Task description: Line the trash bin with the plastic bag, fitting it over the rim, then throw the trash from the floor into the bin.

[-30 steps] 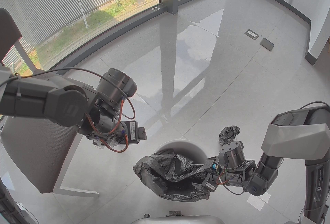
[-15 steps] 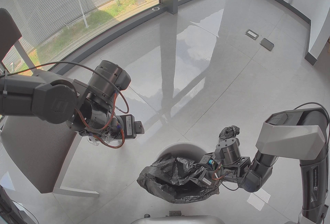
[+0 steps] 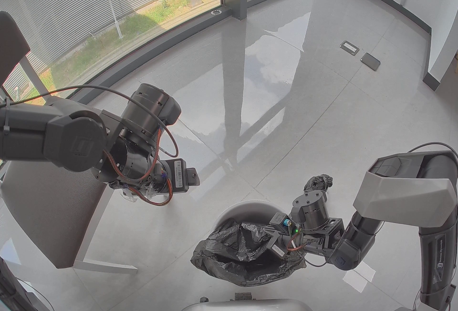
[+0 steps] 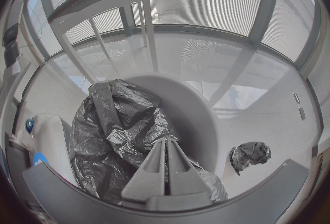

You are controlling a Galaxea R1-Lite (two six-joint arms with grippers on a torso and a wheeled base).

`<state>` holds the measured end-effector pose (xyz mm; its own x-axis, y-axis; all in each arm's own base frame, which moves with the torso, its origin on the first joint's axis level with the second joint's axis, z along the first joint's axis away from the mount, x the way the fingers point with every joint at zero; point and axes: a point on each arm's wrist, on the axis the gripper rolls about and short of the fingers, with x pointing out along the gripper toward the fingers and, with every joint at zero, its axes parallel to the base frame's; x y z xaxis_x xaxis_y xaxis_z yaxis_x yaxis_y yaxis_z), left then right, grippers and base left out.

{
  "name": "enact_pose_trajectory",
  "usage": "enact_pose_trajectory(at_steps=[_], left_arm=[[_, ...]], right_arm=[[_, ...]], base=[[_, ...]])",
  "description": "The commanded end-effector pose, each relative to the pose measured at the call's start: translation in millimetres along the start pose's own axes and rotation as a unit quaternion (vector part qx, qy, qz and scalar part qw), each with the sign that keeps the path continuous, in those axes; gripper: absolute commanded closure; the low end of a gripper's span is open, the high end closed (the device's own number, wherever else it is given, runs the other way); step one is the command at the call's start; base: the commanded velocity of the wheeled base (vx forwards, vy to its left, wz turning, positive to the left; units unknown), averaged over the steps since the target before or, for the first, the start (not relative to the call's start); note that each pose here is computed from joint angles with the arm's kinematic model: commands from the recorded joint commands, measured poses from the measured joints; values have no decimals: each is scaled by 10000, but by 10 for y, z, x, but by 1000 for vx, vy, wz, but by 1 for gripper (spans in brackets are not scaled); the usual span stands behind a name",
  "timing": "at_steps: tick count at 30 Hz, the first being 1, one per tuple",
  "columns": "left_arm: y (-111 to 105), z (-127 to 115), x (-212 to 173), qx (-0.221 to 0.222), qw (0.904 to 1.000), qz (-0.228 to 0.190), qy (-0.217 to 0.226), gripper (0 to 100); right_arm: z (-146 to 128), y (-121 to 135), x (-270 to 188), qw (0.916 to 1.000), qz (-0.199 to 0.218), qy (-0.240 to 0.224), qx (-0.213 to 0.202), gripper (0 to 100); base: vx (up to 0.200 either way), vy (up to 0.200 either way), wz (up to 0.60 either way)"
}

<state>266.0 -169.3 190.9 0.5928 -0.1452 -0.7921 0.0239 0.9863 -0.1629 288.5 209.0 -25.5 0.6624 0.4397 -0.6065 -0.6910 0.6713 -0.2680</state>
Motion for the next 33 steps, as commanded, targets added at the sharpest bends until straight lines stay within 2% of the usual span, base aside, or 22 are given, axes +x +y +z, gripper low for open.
enact_pose_trajectory(at_steps=[1, 3, 7, 9, 10, 11, 12, 13, 17, 19, 20, 23, 28, 33], left_arm=[[2, -2, -1, -8, 10000, 1, 3, 0], [9, -14, 2, -19, 10000, 13, 22, 0], [39, -10, -18, -52, 10000, 28, 3, 0], [56, -19, -20, -63, 10000, 40, 7, 0], [63, -30, -22, -60, 10000, 48, 20, 0], [72, -39, -36, -60, 10000, 48, 20, 0], [72, -39, -36, -60, 10000, 48, 20, 0], [84, -55, -48, -60, 10000, 48, 20, 0], [86, -61, -42, -60, 10000, 48, 20, 0], [86, -61, -42, -60, 10000, 48, 20, 0], [81, -60, -44, -47, 10000, 40, 15, 0], [81, -60, -42, -49, 10000, 36, 8, 0], [81, -60, -42, -49, 10000, 36, 8, 0], [79, -57, -44, -58, 10000, 32, 2, 0]], right_arm=[[132, -40, -182, 9980, -342, 81, 530, 100], [178, -6, -312, 9937, -385, 190, 1033, 100], [187, 82, -470, 9917, -253, 402, 1191, 100], [163, 191, -576, 9882, -121, 746, 1331, 100], [182, 229, -580, 9850, -134, 759, 1544, 0], [216, 274, -578, 9810, -156, 745, 1786, 0], [221, 277, -577, 9801, -162, 736, 1835, 0], [275, 324, -552, 9742, -140, 781, 2114, 0], [332, 337, -514, 9598, -179, 1260, 2502, 0], [332, 337, -514, 9598, -179, 1260, 2502, 0], [415, 382, -484, 9452, -207, 1438, 2925, 0], [433, 400, -418, 9332, -270, 1683, 3164, 0], [500, 447, -231, 9249, -263, 1635, 3422, 0], [421, 455, -110, 9257, -310, 1767, 3331, 0]], base=[[0, 0, 0], [0, 0, 0], [0, 0, 0], [0, 0, 0], [0, 0, 0], [0, 0, 0], [0, 0, 0], [0, 0, 0], [0, 0, 0], [0, 0, 0], [0, 0, 0], [0, 0, 0], [0, 0, 0], [0, 0, 0]])
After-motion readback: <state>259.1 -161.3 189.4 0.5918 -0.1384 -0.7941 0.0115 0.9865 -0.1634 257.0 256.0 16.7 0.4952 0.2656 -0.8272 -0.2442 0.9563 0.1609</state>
